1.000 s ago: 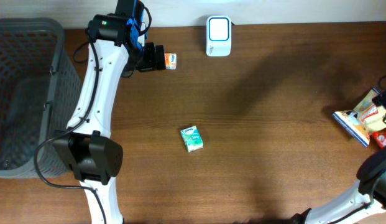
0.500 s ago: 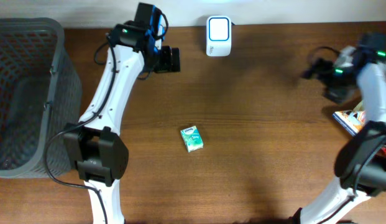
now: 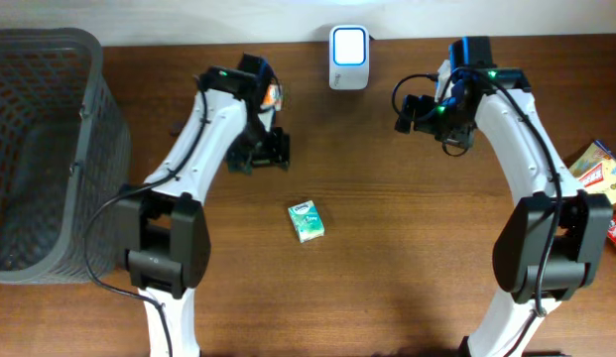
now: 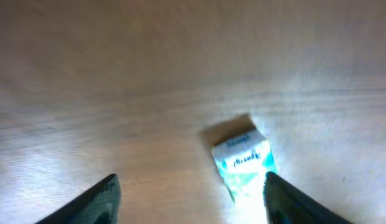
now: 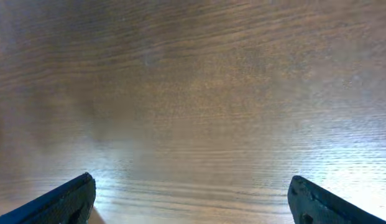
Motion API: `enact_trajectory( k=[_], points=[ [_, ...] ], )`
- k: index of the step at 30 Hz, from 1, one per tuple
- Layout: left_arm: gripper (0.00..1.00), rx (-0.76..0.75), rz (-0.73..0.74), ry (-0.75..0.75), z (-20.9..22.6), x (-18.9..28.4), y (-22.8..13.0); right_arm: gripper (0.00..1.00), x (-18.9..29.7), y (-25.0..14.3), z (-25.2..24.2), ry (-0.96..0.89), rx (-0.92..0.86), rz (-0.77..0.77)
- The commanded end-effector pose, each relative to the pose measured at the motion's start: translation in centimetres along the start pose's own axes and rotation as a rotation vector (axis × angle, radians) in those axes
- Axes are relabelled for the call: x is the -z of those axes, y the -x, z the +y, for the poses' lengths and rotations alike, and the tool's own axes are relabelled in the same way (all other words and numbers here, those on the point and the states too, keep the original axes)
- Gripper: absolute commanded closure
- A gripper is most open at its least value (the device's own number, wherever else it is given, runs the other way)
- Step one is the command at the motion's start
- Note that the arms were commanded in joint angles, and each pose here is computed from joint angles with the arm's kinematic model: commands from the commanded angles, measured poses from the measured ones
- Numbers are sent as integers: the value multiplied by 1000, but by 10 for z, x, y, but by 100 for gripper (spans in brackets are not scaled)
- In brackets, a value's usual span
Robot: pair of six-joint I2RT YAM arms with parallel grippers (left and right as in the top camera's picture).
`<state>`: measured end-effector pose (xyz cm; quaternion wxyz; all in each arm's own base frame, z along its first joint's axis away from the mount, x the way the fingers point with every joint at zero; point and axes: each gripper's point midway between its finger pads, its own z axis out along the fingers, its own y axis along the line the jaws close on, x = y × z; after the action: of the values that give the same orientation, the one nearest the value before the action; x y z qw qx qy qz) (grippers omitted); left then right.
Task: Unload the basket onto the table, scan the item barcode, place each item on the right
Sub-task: 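Carry the red bag to the right table edge and release it, then lower the left gripper onto the Kleenex tissue pack and grasp it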
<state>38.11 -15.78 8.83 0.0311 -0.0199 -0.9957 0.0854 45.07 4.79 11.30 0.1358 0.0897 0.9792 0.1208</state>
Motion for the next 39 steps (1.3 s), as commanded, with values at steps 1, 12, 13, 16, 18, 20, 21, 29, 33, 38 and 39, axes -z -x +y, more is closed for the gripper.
enact_trajectory(
  k=[1,12,13,16,18,20,21,29,33,38,39],
  points=[
    [36,-49,86,2,-19,-23,-26,1,-1,8,-20,-108,4,-37],
    [29,-116,239,-1,-37,-80,-83,2,11,19,-77,-180,-109,-64],
    [29,-115,240,-8,-37,-82,-84,1,11,19,-78,-181,-111,-65],
    [36,-124,208,-21,-38,-91,-78,1,11,19,-79,-181,-112,-64],
    [50,-129,184,-31,-40,-94,-73,1,11,19,-78,-180,-110,-65],
    [61,-137,162,-38,-43,-95,-68,1,11,19,-78,-181,-111,-65],
    [66,-147,142,-45,-47,-96,-64,1,11,19,-78,-181,-111,-65],
    [77,-213,-212,-99,-71,-91,19,1,11,19,-78,-181,-111,-65],
    [71,-192,-480,74,-52,-71,77,1,11,19,-78,-181,-111,-64],
    [67,-223,-649,270,-37,-24,115,1,11,19,-78,-181,-111,-65],
    [66,-244,-653,276,-40,-16,117,1,11,19,-78,-181,-111,-65]
  ],
)
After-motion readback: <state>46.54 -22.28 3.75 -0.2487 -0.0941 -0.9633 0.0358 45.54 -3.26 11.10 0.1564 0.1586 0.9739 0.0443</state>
